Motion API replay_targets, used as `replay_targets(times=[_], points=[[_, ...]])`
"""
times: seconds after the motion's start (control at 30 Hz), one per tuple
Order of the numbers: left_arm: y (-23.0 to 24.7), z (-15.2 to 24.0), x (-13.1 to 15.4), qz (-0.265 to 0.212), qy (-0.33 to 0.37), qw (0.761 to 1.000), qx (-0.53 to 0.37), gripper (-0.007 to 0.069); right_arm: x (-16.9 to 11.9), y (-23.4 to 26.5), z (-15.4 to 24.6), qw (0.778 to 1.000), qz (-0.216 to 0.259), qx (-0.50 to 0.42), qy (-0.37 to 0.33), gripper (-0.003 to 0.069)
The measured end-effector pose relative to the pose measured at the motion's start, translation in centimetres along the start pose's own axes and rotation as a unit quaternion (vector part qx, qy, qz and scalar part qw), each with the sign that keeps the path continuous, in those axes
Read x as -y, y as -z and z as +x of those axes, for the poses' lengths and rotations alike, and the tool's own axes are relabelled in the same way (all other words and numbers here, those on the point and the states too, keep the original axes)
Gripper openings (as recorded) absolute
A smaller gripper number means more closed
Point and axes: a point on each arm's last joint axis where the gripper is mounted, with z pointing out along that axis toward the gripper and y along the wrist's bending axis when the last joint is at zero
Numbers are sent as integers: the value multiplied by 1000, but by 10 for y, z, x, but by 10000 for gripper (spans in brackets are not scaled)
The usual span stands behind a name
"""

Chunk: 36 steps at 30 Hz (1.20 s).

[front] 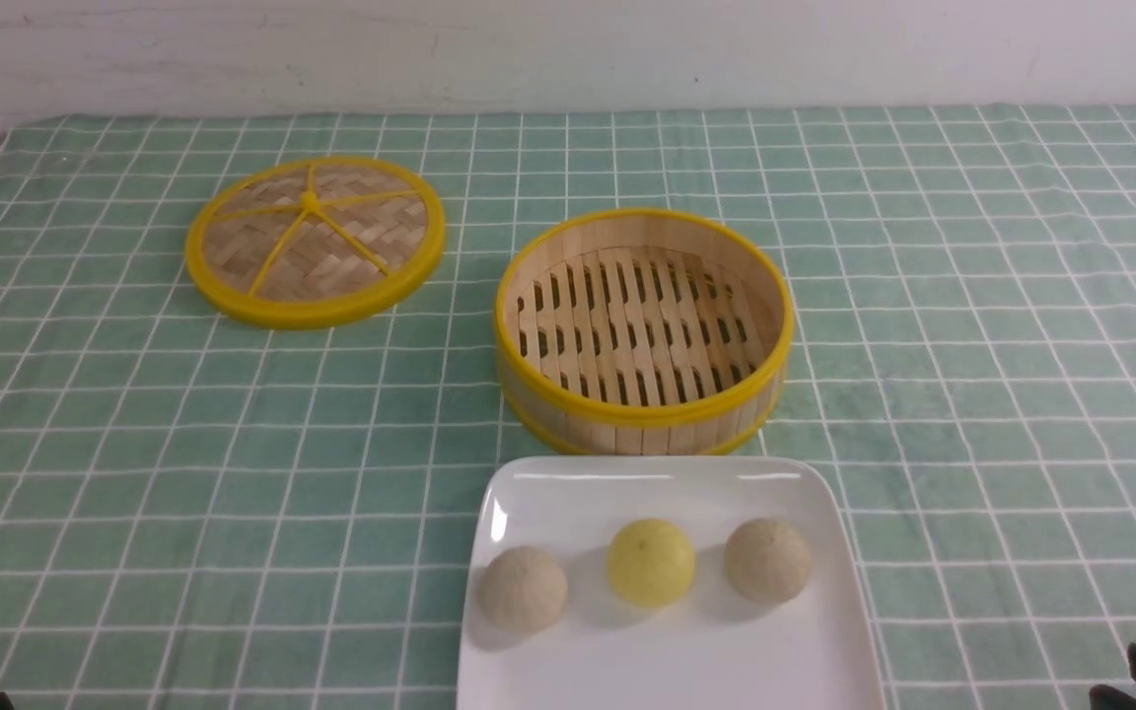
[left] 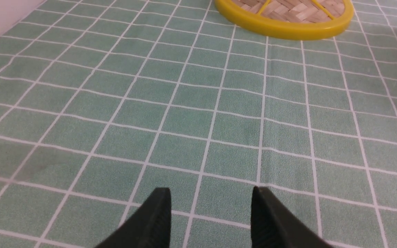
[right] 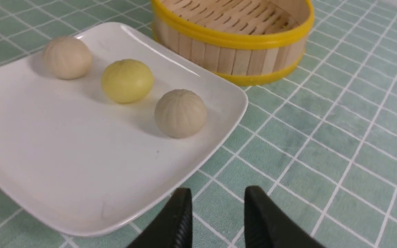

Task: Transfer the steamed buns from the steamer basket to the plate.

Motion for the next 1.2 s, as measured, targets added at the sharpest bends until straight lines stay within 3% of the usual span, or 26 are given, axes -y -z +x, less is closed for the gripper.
replay_targets(times=[0.17, 0.37, 0.9, 1.2], points=[[0, 0, 0, 0, 0, 1000, 0, 345, -3, 0, 5, 999, -16, -30, -5, 240], [0, 0, 0, 0, 0, 1000, 0, 345, -1, 1, 14, 996, -1, -78, -38, 240], [0, 0, 0, 0, 0, 1000, 0, 345, 14, 16, 38, 978, 170, -35, -113, 240], [0, 0, 0, 0, 1, 1000, 0, 345, 17, 18, 43, 967, 216, 0, -133, 240]])
